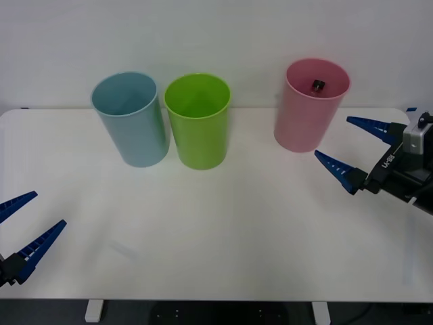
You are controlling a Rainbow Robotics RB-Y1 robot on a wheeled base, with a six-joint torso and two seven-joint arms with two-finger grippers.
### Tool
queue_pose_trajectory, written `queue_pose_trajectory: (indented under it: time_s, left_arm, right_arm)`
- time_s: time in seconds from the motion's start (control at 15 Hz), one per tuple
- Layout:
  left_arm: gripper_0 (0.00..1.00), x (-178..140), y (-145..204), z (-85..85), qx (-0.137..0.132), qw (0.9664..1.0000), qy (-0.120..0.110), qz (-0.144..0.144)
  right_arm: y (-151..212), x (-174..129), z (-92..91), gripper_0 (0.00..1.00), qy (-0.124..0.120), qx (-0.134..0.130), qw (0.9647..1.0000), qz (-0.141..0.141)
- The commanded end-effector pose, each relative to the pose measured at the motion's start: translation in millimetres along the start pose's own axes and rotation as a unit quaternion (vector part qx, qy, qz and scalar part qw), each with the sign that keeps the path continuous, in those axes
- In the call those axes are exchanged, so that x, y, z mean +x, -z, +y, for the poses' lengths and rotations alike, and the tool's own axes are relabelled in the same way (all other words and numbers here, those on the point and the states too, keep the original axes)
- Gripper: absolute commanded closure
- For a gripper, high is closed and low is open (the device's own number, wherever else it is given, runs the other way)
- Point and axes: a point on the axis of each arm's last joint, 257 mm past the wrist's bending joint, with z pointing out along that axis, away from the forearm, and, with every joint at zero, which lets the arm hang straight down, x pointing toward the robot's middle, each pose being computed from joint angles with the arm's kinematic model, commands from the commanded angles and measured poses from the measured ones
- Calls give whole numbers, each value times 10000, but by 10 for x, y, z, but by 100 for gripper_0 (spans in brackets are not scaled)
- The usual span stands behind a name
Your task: Grasp the object on the table and drop it into the matching bin: aluminum can to the light blue bin, PET bottle to the pink bin.
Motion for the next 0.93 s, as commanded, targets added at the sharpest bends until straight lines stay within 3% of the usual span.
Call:
queue_pose_trajectory:
  time_s: [0.07, 0.53, 0.93]
  left_arm:
    - [0, 0, 0, 0, 0, 10000, 0, 0]
    - [0, 0, 0, 0, 0, 10000, 0, 0]
    - [0, 0, 0, 0, 0, 10000, 0, 0]
  right_arm:
    - [103, 122, 38, 0, -76, -13, 9999, 115]
    - [508, 361, 257, 0, -249, -344, 9984, 377]
    - [753, 473, 429, 0, -515, -410, 9973, 338]
